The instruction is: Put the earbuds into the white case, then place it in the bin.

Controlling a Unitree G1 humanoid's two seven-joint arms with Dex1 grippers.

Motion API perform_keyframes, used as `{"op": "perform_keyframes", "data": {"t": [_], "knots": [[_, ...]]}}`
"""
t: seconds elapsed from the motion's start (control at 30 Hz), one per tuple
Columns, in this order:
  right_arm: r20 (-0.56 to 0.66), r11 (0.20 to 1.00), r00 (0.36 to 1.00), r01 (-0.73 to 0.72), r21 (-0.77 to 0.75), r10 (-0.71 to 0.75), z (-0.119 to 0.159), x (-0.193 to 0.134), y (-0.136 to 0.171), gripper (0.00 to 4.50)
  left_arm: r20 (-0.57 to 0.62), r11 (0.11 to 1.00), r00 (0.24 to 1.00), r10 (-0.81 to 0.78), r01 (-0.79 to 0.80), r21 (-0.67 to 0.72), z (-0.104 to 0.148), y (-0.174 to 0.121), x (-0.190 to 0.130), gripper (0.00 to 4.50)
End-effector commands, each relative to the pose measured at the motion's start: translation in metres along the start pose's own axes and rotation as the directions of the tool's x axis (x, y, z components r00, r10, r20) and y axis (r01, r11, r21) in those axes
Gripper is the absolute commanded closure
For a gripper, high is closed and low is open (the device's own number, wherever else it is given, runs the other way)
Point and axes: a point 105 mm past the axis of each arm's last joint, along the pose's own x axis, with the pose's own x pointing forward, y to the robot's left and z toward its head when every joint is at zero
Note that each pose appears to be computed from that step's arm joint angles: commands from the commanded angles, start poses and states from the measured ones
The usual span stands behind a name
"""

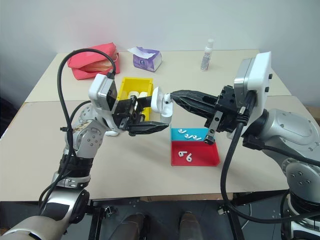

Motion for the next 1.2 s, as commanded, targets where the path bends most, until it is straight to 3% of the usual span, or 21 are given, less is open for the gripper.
{"op": "perform_keyframes", "data": {"t": [0.03, 0.37, 0.5, 0.53, 0.67, 0.83, 1.17, 1.2], "knots": [[0.026, 0.999, 1.000, 0.013, -0.037, -0.012, 0.011, -0.003, -0.001, 4.45, 0.006, 0.999, 1.000, -0.018, 0.018, 0.049, 0.009, 0.000, 0.002, 1.77], [-0.029, 0.994, 0.996, 0.078, -0.078, -0.080, 0.016, -0.020, -0.027, 4.45, -0.005, 0.998, 0.999, 0.042, -0.042, 0.056, 0.012, 0.002, -0.008, 1.77], [-0.280, 0.988, 0.954, 0.067, -0.139, -0.104, -0.020, -0.018, -0.048, 4.45, -0.012, 0.996, 0.997, 0.073, -0.072, 0.060, 0.015, 0.002, -0.011, 1.77], [-0.328, 0.989, 0.939, 0.059, -0.139, -0.102, -0.028, -0.016, -0.053, 4.28, -0.010, 0.995, 0.996, 0.084, -0.083, 0.060, 0.016, 0.002, -0.012, 1.77], [-0.504, 0.983, 0.862, -0.049, -0.179, -0.049, -0.059, -0.008, -0.069, 3.13, 0.001, 0.990, 0.992, 0.124, -0.123, 0.070, 0.020, 0.001, -0.013, 1.77], [-0.701, 0.957, 0.709, -0.249, -0.145, 0.079, -0.093, -0.006, -0.079, 1.36, 0.008, 0.985, 0.989, 0.148, -0.148, 0.087, 0.021, -0.001, -0.015, 1.77], [-0.873, 0.911, 0.438, -0.411, 0.020, 0.216, -0.147, 0.001, -0.098, 1.36, 0.027, 0.976, 0.981, 0.190, -0.192, 0.101, 0.022, 0.002, -0.016, 1.77], [-0.883, 0.904, 0.413, -0.428, 0.027, 0.222, -0.152, 0.001, -0.098, 1.53, 0.027, 0.976, 0.981, 0.192, -0.194, 0.104, 0.022, 0.002, -0.016, 1.77]]}}
